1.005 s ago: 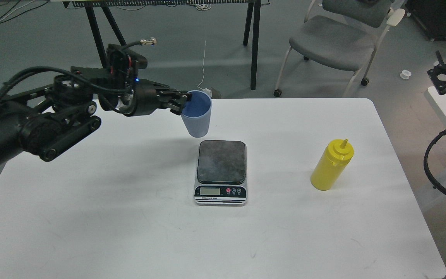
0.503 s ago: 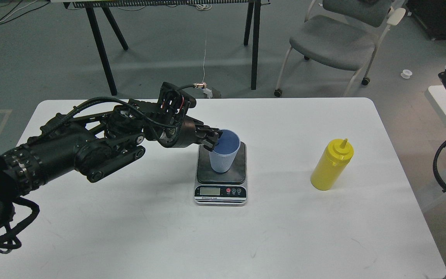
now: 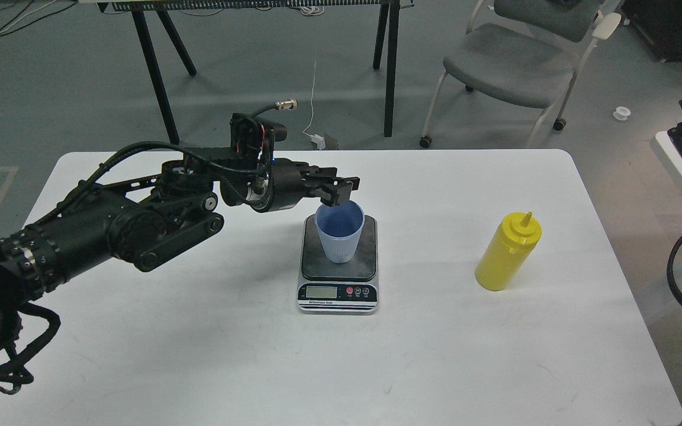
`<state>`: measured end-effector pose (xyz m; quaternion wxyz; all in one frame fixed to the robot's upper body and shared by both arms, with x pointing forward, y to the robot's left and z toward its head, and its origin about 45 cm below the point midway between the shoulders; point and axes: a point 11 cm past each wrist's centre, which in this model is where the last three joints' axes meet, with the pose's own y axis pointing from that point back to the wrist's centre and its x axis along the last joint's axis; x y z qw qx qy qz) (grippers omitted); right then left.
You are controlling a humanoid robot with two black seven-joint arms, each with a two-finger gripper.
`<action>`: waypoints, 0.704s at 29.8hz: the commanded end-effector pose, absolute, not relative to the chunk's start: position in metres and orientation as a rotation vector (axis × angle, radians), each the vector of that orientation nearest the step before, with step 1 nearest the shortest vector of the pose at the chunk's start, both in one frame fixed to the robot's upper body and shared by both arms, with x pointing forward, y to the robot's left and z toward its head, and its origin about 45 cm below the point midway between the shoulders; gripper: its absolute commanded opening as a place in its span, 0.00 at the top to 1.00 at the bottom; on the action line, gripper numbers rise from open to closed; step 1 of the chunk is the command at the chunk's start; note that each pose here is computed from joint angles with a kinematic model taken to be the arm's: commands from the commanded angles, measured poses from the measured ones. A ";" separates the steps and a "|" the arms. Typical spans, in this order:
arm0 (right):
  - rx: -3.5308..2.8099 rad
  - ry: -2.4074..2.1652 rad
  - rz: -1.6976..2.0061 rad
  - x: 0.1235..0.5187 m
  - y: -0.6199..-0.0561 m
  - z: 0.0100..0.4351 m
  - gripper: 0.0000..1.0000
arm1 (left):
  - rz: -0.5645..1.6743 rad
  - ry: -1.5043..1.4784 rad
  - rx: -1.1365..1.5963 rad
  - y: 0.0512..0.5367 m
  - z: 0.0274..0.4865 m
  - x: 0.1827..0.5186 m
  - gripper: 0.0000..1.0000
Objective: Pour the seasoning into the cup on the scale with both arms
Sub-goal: 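Open the left gripper and raise the left arm away from the cup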
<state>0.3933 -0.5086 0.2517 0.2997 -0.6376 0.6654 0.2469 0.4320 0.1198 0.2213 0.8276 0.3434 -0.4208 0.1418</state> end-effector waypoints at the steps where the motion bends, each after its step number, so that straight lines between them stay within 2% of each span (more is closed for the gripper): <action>1: -1.751 1.707 0.766 0.364 -0.488 0.235 0.00 | 0.462 -0.737 0.565 0.129 0.263 0.449 0.05; 6: -1.763 1.619 0.998 0.318 -0.443 0.188 0.00 | 0.744 -0.396 0.170 0.149 0.327 0.474 0.01; 9: -1.712 1.584 1.075 0.289 -0.422 0.168 0.00 | 0.894 -0.226 0.006 0.187 0.349 0.490 0.01; 15: -1.540 1.555 1.166 0.257 -0.391 0.126 0.00 | 1.003 -0.119 -0.073 0.225 0.354 0.499 0.01; 21: -1.406 1.517 1.303 0.230 -0.349 0.081 0.00 | 1.015 -0.119 -0.074 0.232 0.355 0.499 0.01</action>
